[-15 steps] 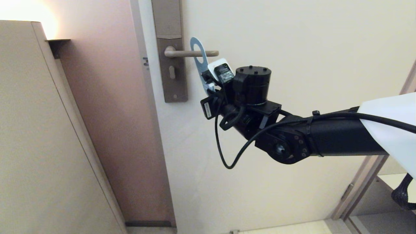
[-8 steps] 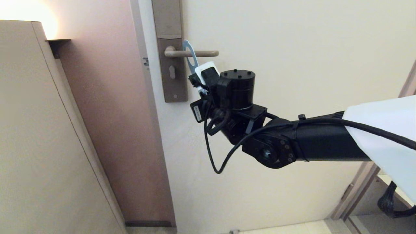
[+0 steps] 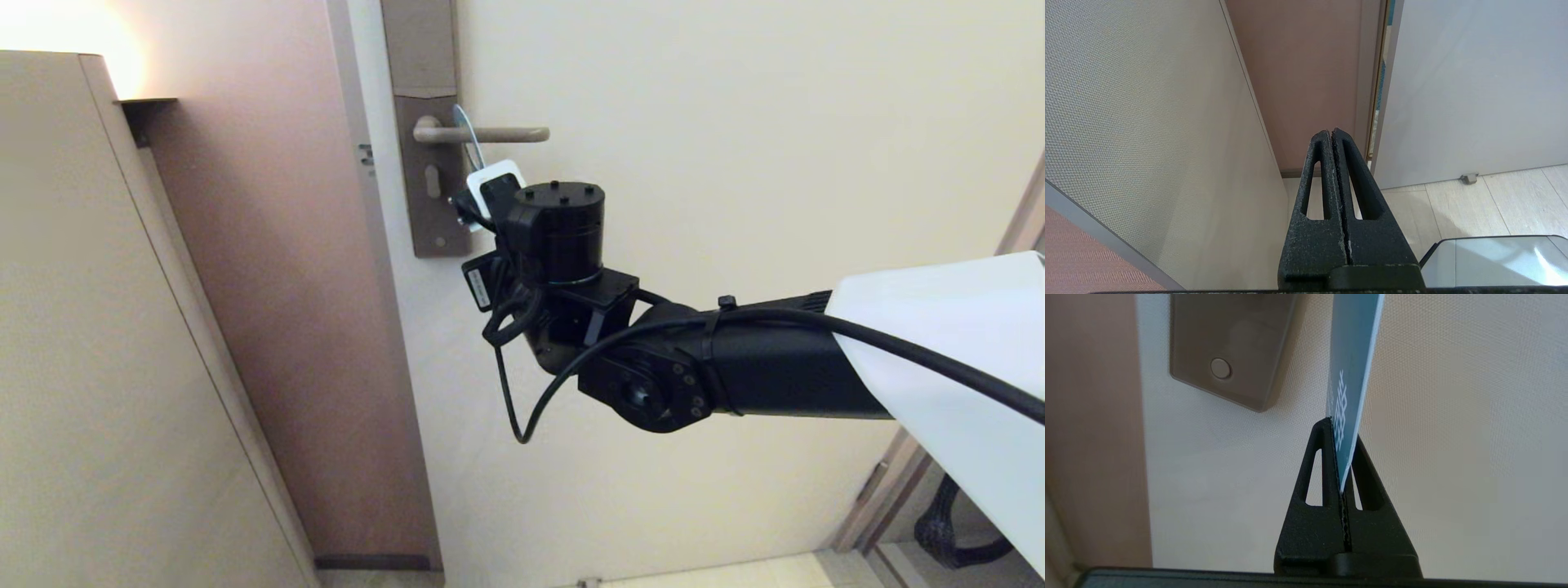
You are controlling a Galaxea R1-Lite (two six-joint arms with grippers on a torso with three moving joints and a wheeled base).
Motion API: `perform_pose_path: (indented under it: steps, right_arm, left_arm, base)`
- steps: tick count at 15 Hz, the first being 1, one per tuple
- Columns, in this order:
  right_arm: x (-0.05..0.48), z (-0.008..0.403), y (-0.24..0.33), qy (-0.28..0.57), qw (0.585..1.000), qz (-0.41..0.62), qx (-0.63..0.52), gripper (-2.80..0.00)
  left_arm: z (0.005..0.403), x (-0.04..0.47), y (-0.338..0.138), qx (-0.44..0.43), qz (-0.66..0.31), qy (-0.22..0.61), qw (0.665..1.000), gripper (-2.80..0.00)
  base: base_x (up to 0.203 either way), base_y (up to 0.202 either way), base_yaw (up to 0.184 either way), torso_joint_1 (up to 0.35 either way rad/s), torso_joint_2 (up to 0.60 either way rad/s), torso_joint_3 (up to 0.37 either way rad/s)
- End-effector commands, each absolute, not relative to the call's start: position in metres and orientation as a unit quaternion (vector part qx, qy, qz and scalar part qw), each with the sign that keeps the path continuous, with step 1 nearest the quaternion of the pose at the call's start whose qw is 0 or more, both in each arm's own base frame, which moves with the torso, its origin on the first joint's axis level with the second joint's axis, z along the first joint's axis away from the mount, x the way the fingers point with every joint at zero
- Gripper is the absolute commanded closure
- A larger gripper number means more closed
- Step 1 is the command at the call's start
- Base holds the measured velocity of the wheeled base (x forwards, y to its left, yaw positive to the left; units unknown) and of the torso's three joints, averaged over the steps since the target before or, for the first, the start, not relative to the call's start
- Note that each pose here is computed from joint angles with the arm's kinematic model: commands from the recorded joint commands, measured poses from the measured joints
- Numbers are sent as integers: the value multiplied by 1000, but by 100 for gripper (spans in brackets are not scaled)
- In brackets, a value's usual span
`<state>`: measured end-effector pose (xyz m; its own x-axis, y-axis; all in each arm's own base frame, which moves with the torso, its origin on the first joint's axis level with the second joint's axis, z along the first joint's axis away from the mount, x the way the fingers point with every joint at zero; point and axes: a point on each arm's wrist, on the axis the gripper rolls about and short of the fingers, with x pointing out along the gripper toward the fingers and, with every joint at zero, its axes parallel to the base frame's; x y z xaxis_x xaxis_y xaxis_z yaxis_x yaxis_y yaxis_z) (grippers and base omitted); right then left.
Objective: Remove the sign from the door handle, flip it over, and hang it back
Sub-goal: Hang the sign back with the other side facing out
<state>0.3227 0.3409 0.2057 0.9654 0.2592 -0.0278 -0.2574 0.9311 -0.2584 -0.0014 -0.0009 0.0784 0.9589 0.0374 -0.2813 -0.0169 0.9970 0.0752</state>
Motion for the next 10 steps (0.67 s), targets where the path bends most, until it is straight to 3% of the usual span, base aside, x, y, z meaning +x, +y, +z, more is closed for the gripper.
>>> perform_pose_path:
  steps: [1, 10]
  right_arm:
    - [318, 205, 345, -3, 984, 118, -133, 0]
    - [304, 206, 359, -2, 988, 78, -131, 0]
  left_arm:
    - [78, -1, -1, 36, 13, 143, 989, 0]
    - [79, -1, -1, 26, 17, 143, 989, 0]
  base:
    - [0, 0, 0, 0, 0, 0]
    - [0, 0, 0, 0, 0, 0]
